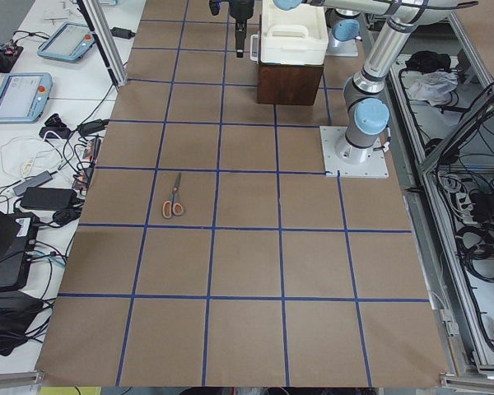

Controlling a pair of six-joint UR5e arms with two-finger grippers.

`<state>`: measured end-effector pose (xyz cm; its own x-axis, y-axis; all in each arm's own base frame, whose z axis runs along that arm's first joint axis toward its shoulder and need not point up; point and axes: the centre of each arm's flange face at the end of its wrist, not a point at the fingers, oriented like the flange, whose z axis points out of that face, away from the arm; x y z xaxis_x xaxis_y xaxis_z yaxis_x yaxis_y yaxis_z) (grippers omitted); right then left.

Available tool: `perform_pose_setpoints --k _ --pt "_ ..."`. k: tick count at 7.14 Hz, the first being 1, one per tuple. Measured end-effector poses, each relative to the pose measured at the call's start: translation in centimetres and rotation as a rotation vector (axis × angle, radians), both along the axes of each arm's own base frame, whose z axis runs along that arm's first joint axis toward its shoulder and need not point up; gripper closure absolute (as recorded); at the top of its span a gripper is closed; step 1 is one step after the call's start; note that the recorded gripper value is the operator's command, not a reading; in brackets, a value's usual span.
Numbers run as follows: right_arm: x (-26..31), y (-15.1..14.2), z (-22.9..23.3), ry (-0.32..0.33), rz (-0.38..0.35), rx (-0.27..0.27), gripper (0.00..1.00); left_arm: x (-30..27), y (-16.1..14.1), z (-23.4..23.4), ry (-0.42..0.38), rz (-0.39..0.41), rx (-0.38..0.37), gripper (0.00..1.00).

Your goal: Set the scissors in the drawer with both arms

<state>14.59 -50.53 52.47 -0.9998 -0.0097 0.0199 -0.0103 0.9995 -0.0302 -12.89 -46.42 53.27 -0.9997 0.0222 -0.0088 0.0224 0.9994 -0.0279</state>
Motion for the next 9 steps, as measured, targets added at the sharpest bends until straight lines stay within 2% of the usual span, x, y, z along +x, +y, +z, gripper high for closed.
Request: perform_pose_setpoints --k 4,6,7,8,9 --pt "0.1 0.0 0.4 -0.011 0.007 -0.02 0.0 0.4 -0.3 -0.4 0.001 0.001 0.006 0.0" --pt "0.1 0.0 0.6 -0.01 -0.006 -0.028 0.0 1.5 -0.3 -2.5 0.0 -0.024 0.048 0.0" --pt "0.0 0.0 0.6 -0.007 -0.05 -0.03 0.0 3.0 -0.4 -5.3 0.003 -0.01 0.101 0.0" --pt "0.1 0.1 0.5 -0.01 -0.162 -0.031 0.0 5.1 -0.9 -9.1 0.01 0.015 0.155 0.0" --pt "0.4 -0.2 0.1 -0.016 -0.336 -0.025 0.0 7.3 -1.7 -13.3 0.014 0.036 0.193 0.0"
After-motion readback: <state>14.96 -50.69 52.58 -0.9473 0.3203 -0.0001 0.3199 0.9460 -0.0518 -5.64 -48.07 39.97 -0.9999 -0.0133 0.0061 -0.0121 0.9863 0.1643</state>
